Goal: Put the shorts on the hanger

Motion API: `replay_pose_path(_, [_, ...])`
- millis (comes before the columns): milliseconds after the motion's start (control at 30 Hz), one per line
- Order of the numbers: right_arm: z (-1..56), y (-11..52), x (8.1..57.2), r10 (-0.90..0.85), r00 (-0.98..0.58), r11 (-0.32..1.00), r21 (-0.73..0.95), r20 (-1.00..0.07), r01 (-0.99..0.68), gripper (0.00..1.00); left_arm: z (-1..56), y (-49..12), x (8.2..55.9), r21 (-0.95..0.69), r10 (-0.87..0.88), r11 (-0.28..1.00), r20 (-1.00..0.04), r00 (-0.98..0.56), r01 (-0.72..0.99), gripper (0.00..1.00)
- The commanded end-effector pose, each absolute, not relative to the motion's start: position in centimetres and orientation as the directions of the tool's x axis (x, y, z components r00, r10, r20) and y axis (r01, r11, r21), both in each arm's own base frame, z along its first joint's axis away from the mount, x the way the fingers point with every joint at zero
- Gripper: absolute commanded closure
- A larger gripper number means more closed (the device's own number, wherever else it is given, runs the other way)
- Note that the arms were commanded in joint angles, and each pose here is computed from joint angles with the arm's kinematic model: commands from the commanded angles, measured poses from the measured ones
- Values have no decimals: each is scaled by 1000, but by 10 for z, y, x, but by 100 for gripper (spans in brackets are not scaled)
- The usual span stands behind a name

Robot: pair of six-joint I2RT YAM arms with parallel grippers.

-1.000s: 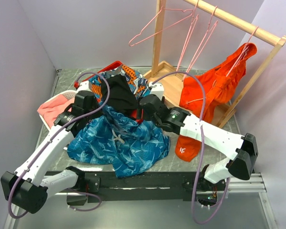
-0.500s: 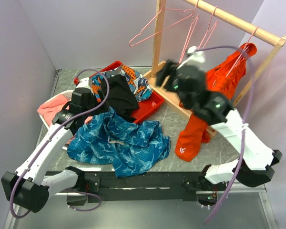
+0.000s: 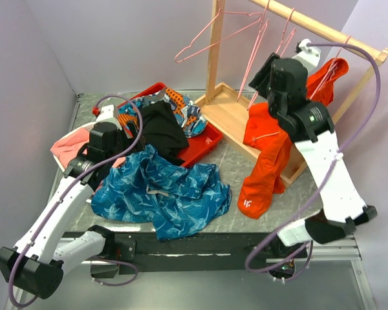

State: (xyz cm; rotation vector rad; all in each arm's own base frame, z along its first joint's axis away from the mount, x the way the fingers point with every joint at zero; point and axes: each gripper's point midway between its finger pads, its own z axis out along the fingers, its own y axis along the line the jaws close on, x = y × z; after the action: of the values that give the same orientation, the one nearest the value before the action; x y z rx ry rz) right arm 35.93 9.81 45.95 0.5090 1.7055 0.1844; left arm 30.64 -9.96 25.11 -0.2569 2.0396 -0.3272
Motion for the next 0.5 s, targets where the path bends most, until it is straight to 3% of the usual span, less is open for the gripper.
replay_pose_path(0, [469,76,382,423,-67,868,382,-904,317,36,263,-96,312,-336,-322,941,-851,-415,-40,9])
replay_pose_path(333, [447,64,431,357,-112,850,272,-927,451,39,262,-94,310,-336,-324,941,-855,-405,-42,10])
replay_pose_path(467, [436,59,432,343,-118,841,248,-932,480,47,262,-95,311,-338,-326,940,-855,-404,-42,11])
